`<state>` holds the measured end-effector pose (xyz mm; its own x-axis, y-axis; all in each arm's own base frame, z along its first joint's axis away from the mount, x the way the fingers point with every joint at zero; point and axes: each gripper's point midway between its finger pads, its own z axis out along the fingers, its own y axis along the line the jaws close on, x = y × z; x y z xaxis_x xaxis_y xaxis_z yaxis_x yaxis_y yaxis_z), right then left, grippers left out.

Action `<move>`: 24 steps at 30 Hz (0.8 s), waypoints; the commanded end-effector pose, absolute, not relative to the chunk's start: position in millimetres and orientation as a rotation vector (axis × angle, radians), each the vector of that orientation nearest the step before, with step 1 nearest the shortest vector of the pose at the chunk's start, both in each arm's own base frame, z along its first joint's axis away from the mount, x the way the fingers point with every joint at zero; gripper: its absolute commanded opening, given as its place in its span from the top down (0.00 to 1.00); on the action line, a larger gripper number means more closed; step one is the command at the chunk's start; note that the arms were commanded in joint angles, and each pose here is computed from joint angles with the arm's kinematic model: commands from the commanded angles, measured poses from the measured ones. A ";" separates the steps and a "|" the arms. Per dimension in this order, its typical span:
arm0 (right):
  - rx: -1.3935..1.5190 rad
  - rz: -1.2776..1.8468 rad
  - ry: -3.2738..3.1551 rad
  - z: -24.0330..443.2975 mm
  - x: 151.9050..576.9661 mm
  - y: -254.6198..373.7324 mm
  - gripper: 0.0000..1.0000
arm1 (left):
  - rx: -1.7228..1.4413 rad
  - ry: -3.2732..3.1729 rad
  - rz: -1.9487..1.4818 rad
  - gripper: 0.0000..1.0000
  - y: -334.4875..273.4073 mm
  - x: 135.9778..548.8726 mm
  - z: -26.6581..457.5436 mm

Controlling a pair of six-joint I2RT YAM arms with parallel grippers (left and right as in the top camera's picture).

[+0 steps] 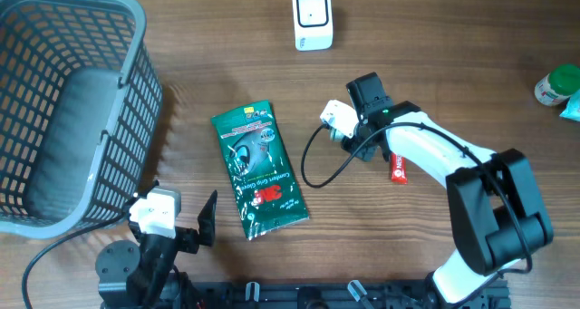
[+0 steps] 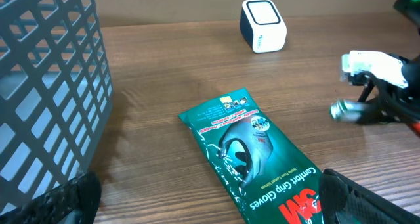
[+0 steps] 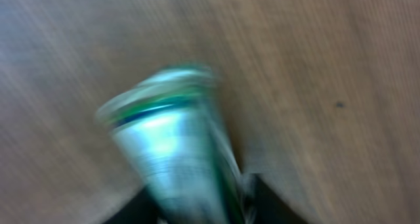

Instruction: Scan the item barcode

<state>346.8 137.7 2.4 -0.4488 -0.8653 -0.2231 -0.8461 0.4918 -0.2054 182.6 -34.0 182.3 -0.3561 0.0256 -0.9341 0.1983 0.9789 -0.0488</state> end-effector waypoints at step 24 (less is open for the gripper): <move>-0.711 -0.980 2.290 7.1 421.4 95.0 0.67 | 0.163 1.927 -0.201 0.00 -36.8 182.3 181.3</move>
